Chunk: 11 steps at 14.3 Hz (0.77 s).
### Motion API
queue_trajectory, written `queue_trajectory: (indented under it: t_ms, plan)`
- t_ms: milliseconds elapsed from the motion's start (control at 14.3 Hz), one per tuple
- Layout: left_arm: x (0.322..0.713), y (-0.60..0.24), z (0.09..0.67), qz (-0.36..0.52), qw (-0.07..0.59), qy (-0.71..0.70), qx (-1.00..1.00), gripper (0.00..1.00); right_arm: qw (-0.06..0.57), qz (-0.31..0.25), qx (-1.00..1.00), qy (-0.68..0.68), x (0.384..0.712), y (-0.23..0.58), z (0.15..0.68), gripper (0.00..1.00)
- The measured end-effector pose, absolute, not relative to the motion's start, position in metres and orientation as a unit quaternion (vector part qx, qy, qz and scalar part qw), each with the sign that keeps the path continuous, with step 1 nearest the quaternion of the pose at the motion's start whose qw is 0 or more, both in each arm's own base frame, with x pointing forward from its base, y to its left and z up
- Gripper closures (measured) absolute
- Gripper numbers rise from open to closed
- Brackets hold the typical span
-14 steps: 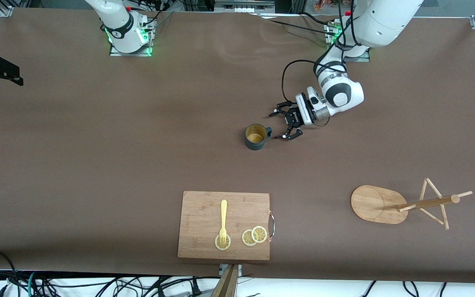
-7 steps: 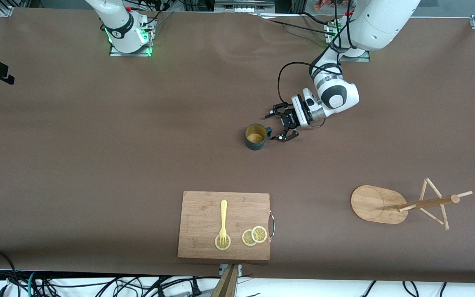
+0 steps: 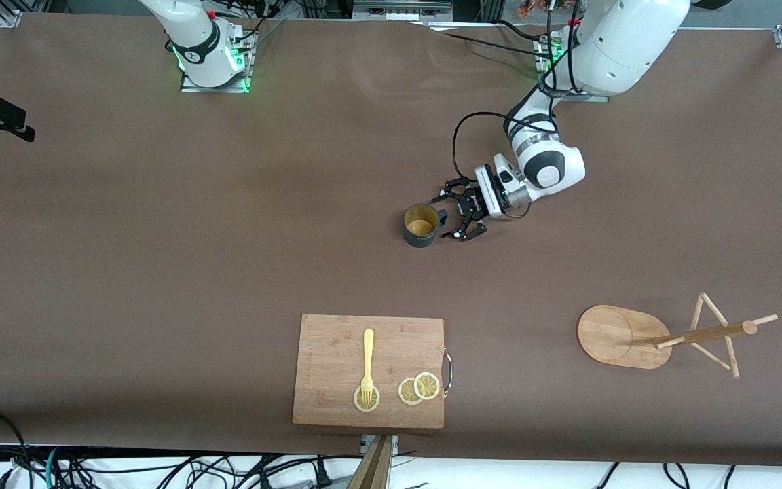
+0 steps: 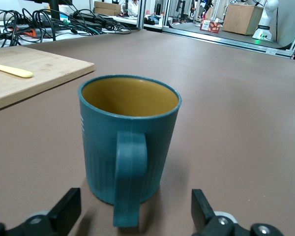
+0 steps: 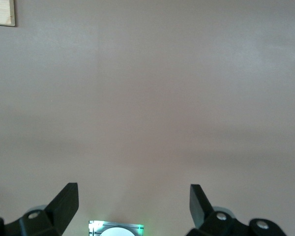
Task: Pass cup and hang on rack
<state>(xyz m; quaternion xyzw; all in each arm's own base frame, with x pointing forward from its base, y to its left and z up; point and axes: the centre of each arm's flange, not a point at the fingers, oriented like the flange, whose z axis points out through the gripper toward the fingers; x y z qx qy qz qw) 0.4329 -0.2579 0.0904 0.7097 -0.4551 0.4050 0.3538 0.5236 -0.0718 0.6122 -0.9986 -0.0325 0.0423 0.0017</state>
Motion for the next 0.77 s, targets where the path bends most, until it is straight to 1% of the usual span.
queue_trajectory:
  t_ms: [70, 139, 279, 348, 418, 558, 767]
  plan:
    - [0.434, -0.258, 0.09, 0.406, 0.354, -0.455, 0.71, 0.05, 0.002, 0.043, -0.999, -0.032, 0.524, -0.072, 0.612, 0.0]
    - [0.435, -0.259, 0.09, 0.406, 0.354, -0.455, 0.709, 0.15, 0.002, 0.043, -0.999, -0.031, 0.524, -0.073, 0.612, 0.0]
    - [0.437, -0.259, 0.09, 0.408, 0.353, -0.455, 0.708, 0.38, 0.002, 0.043, -0.999, -0.033, 0.524, -0.072, 0.612, 0.0]
    - [0.438, -0.259, 0.091, 0.409, 0.352, -0.455, 0.708, 0.47, 0.002, 0.043, -0.999, -0.034, 0.524, -0.07, 0.612, 0.0]
    - [0.438, -0.258, 0.09, 0.409, 0.351, -0.455, 0.709, 0.59, 0.002, 0.043, -0.998, -0.035, 0.524, -0.069, 0.612, 0.0]
    - [0.44, -0.255, 0.09, 0.409, 0.349, -0.454, 0.711, 0.78, 0.002, 0.042, -0.998, -0.036, 0.525, -0.068, 0.612, 0.0]
    - [0.445, -0.249, 0.09, 0.41, 0.346, -0.446, 0.716, 0.79, 0.001, 0.038, -0.999, -0.038, 0.526, -0.066, 0.612, 0.0]
